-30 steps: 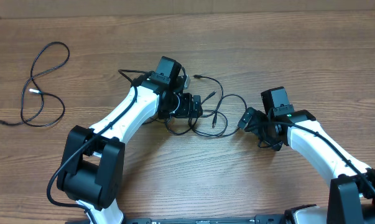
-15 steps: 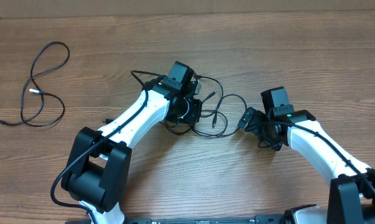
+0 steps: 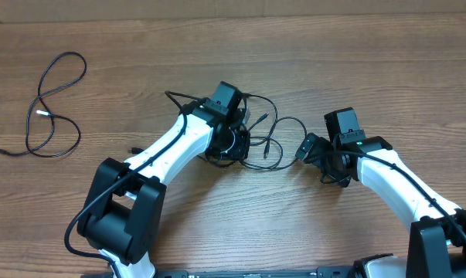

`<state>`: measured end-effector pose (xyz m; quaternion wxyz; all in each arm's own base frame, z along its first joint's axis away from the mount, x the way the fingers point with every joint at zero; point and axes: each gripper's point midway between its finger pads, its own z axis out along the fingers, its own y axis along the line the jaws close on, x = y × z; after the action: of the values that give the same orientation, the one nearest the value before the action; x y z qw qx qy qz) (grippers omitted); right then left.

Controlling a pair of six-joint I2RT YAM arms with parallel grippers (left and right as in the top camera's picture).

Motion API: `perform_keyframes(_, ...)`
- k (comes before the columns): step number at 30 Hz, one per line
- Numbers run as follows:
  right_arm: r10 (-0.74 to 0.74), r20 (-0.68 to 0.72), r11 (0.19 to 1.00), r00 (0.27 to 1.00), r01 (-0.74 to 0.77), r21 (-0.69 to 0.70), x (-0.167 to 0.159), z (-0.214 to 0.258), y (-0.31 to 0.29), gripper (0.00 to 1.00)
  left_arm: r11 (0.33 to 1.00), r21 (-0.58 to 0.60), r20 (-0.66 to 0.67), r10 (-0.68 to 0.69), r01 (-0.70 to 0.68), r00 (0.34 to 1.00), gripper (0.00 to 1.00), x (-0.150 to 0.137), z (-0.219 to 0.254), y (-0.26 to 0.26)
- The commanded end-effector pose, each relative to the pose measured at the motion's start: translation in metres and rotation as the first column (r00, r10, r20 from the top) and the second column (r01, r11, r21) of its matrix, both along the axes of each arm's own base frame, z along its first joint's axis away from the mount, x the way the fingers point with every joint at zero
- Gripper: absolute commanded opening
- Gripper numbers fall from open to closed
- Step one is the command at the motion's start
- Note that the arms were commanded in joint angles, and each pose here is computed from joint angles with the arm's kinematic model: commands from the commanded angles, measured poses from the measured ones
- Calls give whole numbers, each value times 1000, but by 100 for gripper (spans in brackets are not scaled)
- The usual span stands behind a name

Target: Untangle cables

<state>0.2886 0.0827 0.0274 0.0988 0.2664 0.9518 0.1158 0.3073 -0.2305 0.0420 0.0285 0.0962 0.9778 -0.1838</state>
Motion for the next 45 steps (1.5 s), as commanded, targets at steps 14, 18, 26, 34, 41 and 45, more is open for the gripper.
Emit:
perform_keyframes(14, 64, 28, 940, 998, -69, 334, 2, 23, 81, 50, 963, 163, 82, 203, -214, 976, 45, 30, -4, 61)
perform_keyframes(18, 18, -14, 962, 1000, -13, 272, -7, 15, 80, 50, 958, 162, 81, 226, -237, 971, 48, 33, -4, 69)
perform_keyframes(26, -95, -38, 976, 995, 101, 191, -17, -1, 79, 46, 957, 165, 78, 228, -238, 970, 52, 32, -7, 71)
perform_keyframes(34, -112, 46, 972, 993, 100, 210, 1, 4, 82, 43, 955, 173, 86, 228, -240, 970, 57, 33, -7, 73)
perform_keyframes(41, -162, 25, 969, 987, 154, 194, 5, -9, 79, 42, 956, 172, 88, 227, -239, 970, 70, 33, -7, 72)
perform_keyframes(45, -172, 32, 966, 985, 162, 204, 9, -10, 81, 42, 956, 170, 93, 227, -240, 969, 78, 35, -7, 72)
